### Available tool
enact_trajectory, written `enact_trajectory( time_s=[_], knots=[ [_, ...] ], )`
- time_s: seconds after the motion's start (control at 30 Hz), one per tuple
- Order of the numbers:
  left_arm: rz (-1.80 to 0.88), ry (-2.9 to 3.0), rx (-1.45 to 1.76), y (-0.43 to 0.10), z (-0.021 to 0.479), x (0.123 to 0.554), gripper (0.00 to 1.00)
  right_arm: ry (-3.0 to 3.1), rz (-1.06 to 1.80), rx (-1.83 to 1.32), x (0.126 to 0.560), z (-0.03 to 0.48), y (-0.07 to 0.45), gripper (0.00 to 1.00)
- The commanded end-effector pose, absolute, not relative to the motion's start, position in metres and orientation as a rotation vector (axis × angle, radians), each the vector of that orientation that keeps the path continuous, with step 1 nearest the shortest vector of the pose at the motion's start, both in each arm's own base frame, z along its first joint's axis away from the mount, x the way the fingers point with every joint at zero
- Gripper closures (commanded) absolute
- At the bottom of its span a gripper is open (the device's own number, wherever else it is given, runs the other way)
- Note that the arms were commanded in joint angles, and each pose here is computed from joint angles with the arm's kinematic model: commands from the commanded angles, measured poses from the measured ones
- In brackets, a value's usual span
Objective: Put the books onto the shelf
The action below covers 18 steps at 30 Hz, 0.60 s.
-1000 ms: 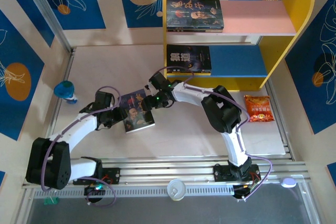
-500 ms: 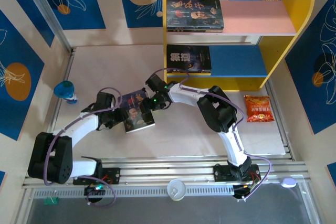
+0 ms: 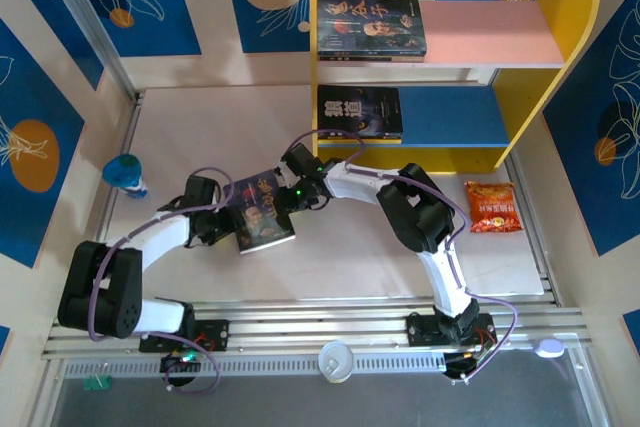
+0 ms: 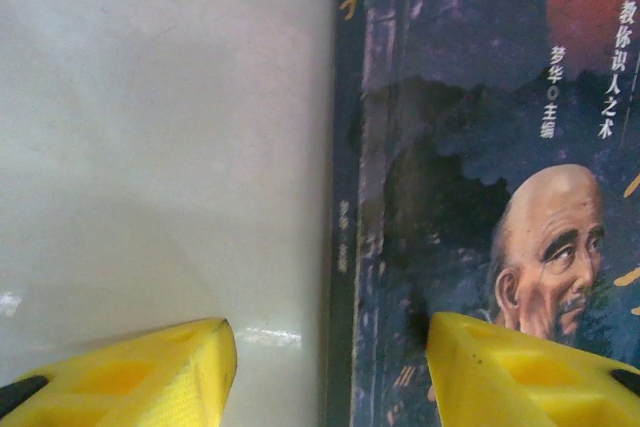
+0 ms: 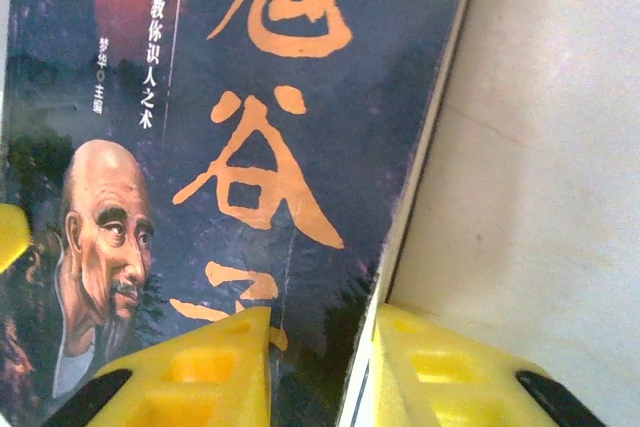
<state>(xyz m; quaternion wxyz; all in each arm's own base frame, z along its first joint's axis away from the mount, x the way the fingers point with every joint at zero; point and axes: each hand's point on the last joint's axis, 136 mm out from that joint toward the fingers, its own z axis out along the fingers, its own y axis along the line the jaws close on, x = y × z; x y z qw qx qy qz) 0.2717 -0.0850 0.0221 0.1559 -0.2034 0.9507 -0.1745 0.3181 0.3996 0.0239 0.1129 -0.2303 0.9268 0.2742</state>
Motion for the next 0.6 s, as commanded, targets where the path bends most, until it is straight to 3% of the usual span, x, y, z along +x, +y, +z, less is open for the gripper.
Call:
enact_trajectory(
  time_s=[0.0,0.33,0.57],
  knots=[
    [-0.551,2.740,-0.566,-0.091,0.014,0.273,0.45,2.898,0.830,-0.713,0.273,-0.022,0.391,0.76],
    [-0.701,2.693,-0.527,-0.108,0.022,0.284,0.46,2.874,1.026,-0.731,0.262,-0.014,0.406,0.81],
    [-0.813,2.579,-0.428,-0.120,0.063,0.291,0.46,2.864,1.114,-0.737,0.257,-0.010,0.412,0.82]
  ],
)
